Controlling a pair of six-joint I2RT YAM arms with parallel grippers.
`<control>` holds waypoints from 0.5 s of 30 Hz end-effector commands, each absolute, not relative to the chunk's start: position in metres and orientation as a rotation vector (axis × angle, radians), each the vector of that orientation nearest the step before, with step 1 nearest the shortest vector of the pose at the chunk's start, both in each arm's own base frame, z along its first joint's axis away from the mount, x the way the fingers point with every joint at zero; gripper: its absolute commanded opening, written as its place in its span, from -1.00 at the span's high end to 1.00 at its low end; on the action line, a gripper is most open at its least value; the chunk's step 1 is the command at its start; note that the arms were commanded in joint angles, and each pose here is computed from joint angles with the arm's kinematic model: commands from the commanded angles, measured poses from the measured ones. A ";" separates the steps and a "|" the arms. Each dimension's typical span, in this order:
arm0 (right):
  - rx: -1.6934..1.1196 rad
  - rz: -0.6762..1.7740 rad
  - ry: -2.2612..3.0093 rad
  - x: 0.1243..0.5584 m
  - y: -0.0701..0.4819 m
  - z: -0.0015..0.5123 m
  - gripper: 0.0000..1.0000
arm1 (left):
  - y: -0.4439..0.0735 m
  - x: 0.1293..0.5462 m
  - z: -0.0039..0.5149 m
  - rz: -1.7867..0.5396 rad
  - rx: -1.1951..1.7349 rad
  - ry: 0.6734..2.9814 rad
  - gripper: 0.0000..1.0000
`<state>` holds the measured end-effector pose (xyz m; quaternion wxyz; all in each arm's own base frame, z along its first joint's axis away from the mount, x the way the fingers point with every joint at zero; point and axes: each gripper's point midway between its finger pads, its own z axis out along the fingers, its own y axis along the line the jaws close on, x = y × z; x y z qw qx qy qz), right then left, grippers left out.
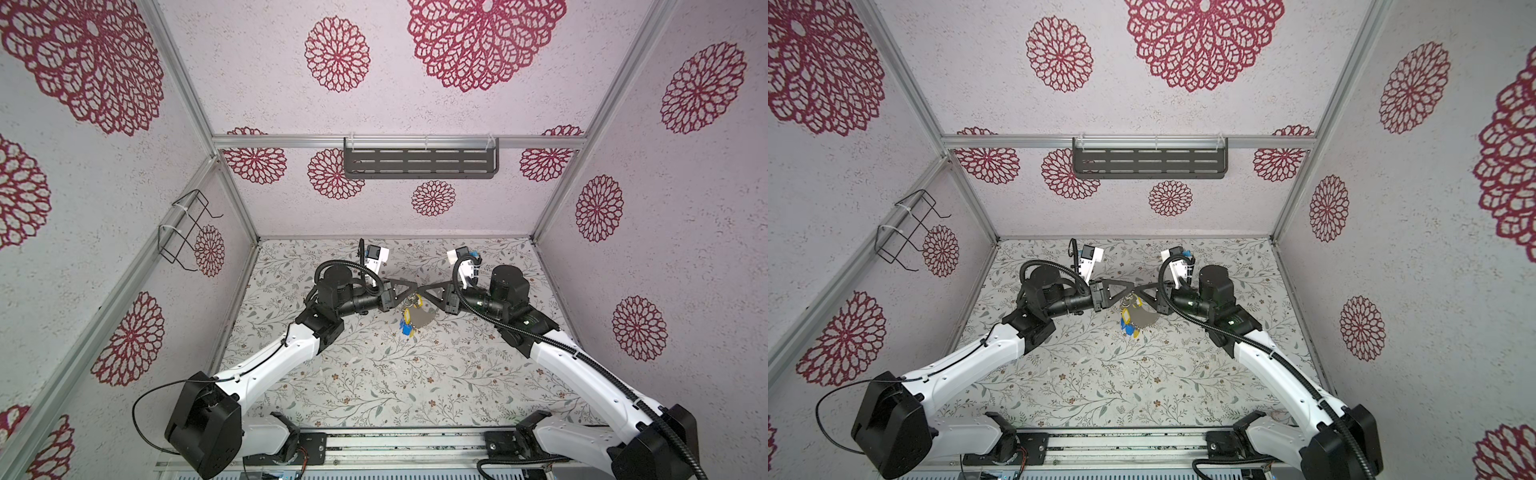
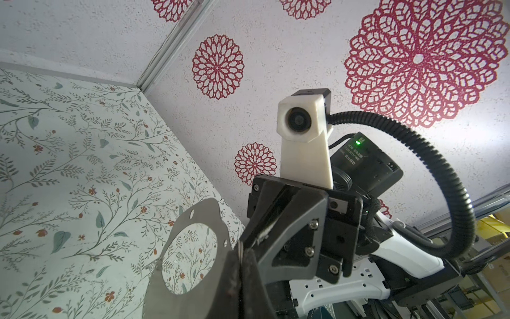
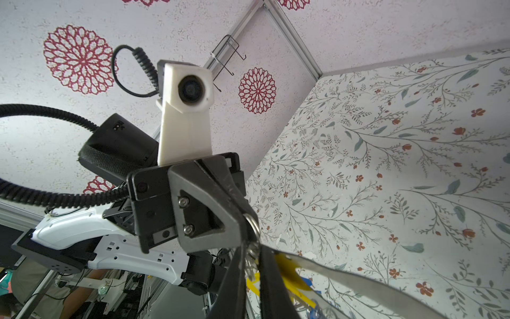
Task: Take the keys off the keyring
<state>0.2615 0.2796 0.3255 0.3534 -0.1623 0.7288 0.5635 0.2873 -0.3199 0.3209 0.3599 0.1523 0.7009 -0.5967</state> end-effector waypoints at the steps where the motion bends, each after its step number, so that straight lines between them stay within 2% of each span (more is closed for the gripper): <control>1: -0.449 1.542 1.804 0.259 0.288 0.342 0.84 | -0.329 0.277 0.352 -1.601 0.485 1.685 1.00; 7: -0.415 1.608 1.774 0.265 0.294 0.343 1.00 | -0.331 0.278 0.346 -1.609 0.480 1.699 1.00; 13: -0.405 1.580 1.799 0.267 0.292 0.337 0.99 | -0.328 0.279 0.344 -1.604 0.453 1.688 1.00; 15: -0.388 1.524 1.826 0.269 0.285 0.334 0.64 | -0.325 0.280 0.346 -1.605 0.446 1.679 1.00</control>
